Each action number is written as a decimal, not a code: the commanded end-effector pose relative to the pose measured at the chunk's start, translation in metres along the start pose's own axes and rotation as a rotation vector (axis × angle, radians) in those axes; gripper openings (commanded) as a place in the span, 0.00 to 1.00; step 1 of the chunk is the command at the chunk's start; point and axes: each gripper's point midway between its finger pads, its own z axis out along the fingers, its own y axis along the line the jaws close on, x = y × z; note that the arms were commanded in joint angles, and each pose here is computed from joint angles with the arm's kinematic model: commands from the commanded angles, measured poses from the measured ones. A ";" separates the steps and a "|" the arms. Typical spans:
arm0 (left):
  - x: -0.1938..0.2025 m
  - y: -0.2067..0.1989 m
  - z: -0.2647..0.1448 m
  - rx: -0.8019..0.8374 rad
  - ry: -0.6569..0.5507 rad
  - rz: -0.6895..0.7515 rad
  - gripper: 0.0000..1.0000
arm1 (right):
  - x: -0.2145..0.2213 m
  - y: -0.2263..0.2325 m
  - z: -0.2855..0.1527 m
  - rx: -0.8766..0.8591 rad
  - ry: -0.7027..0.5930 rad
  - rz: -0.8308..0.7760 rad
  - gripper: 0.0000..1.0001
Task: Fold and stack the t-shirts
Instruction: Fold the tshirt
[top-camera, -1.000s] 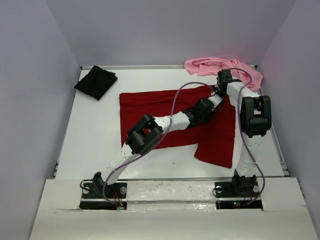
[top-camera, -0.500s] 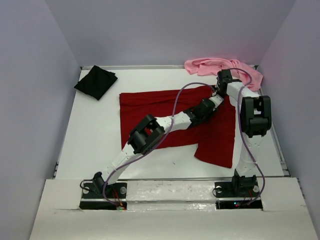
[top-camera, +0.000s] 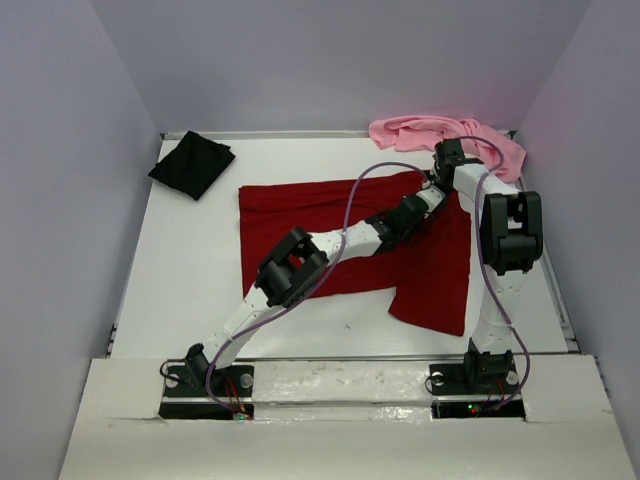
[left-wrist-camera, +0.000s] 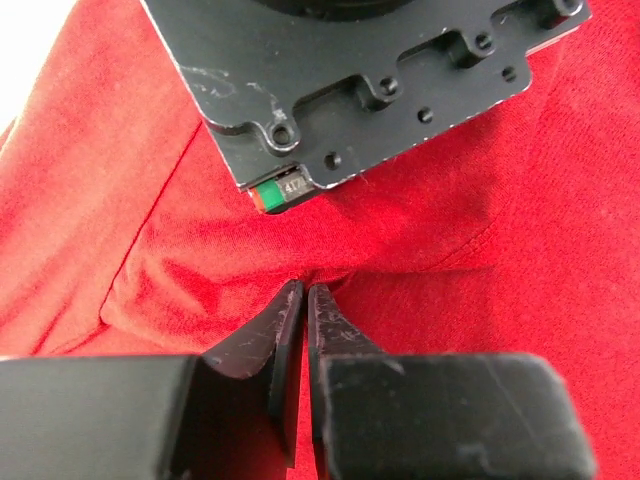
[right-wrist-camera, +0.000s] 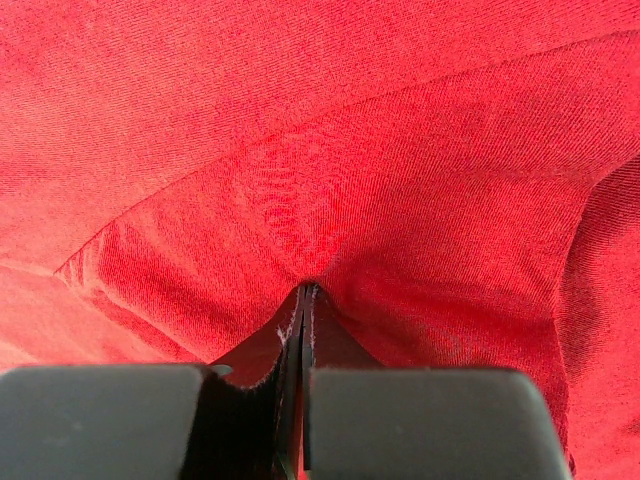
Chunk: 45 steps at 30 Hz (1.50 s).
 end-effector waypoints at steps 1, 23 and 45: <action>-0.022 0.003 -0.001 0.001 -0.046 -0.016 0.15 | 0.006 -0.008 0.017 0.019 0.027 -0.007 0.00; -0.043 0.001 -0.038 0.059 -0.029 -0.029 0.17 | 0.006 -0.007 0.016 0.016 0.026 -0.007 0.00; -0.073 0.002 -0.070 0.085 -0.009 -0.002 0.11 | 0.007 -0.008 0.018 0.016 0.033 -0.010 0.00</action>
